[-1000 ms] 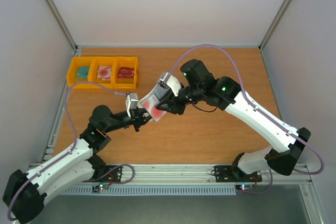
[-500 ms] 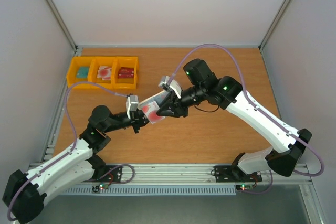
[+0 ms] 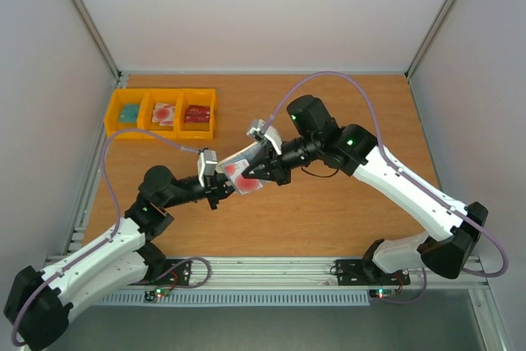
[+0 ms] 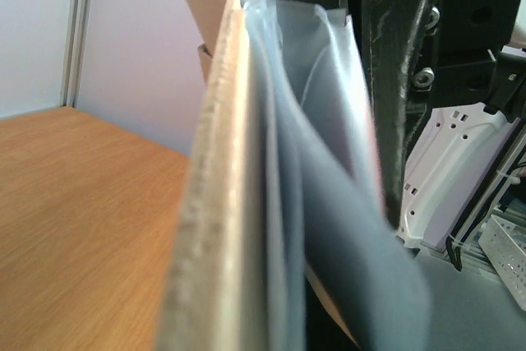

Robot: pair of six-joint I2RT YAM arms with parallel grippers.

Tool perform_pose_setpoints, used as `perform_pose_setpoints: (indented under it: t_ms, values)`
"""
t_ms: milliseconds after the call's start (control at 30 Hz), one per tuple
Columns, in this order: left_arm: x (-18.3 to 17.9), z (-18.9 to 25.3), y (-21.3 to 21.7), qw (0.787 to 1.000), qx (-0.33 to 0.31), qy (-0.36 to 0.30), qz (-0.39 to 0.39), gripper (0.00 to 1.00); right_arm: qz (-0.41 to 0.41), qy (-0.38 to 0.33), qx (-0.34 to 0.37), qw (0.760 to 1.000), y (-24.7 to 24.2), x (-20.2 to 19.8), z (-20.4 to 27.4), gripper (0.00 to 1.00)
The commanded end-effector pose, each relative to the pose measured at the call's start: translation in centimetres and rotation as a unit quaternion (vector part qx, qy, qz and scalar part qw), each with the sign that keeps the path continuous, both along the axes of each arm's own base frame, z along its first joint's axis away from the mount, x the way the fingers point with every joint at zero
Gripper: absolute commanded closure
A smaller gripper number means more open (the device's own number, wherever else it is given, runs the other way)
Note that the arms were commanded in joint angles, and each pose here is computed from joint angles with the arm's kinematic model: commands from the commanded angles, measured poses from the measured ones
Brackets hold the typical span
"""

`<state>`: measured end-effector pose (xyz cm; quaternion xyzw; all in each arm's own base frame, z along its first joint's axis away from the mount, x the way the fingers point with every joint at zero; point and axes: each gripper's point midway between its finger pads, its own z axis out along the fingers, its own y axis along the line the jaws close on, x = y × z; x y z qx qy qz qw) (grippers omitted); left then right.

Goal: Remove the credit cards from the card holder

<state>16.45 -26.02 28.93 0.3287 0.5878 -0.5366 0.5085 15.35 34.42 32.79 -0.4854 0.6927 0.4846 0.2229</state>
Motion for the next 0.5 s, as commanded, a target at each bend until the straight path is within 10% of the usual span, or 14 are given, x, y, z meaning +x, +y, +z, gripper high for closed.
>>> perform_pose_setpoints:
  t_ms: [0, 467]
  values:
    - [-0.4, 2.0, 0.5, 0.998, -0.029, -0.047, 0.009, 1.0, -0.019, -0.031, 0.01, 0.999, -1.9, 0.1, 0.6, 0.99]
    - [-0.6, 1.7, 0.3, 0.999, -0.021, -0.044, -0.001, 1.0, -0.083, -0.011, -0.007, 0.996, -6.1, 2.5, 0.4, 0.89]
